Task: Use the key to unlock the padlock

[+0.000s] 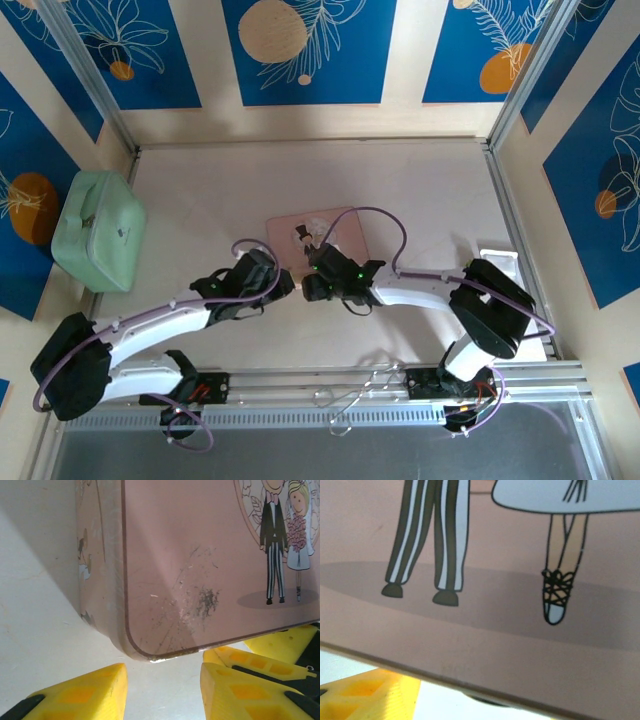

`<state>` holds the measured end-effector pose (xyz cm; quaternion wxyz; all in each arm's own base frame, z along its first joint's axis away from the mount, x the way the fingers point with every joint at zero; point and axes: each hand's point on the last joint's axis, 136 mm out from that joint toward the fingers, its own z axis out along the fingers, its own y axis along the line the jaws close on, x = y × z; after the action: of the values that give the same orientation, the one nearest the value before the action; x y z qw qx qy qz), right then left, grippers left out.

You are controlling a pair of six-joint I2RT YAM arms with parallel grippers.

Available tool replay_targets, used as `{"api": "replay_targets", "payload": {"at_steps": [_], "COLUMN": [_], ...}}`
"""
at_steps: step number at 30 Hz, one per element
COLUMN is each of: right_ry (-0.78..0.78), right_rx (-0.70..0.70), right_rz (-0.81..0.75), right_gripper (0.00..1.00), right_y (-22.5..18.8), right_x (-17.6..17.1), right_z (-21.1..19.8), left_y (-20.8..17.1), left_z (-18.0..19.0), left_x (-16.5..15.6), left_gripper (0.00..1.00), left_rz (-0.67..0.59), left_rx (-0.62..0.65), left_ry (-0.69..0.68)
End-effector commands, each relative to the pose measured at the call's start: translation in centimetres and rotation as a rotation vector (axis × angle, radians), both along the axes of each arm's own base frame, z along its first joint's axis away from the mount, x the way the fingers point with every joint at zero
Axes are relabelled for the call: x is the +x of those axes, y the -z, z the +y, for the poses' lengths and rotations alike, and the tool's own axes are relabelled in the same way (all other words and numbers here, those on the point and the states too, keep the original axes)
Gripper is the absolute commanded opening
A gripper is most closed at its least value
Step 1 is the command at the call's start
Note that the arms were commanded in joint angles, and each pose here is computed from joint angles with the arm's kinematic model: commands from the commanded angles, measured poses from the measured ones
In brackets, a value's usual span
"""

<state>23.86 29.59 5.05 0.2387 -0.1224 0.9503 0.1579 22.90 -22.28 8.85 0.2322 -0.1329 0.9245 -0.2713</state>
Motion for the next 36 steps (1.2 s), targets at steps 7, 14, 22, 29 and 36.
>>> {"api": "replay_targets", "payload": {"at_steps": [7, 14, 22, 29, 36], "right_ry": [0.003, 0.018, 0.017, 0.019, 0.044], "right_rx": [-0.081, -0.106, -0.123, -0.127, -0.146], "right_rz": [-0.024, -0.019, -0.006, -0.006, 0.0], "right_gripper": [0.55, 0.5, 0.42, 0.52, 0.43], "right_y": [0.3, 0.1, 0.6, 0.7, 0.7], "right_x": [0.7, 0.8, 0.8, 1.2, 1.5], "right_z": [0.4, 0.2, 0.3, 0.5, 0.2], "left_y": [-0.3, -0.3, -0.7, -1.1, -0.9], "left_z": [1.0, 1.4, 1.2, 1.3, 1.5], "left_x": [1.7, 2.2, 2.5, 2.6, 2.6], "left_gripper": [0.43, 0.43, 0.43, 0.43, 0.43], "left_rz": [-0.02, -0.028, -0.04, -0.05, -0.049], "left_rx": [0.071, 0.091, 0.092, 0.093, 0.1], "left_ry": [0.003, 0.0, 0.01, 0.013, 0.013]}}
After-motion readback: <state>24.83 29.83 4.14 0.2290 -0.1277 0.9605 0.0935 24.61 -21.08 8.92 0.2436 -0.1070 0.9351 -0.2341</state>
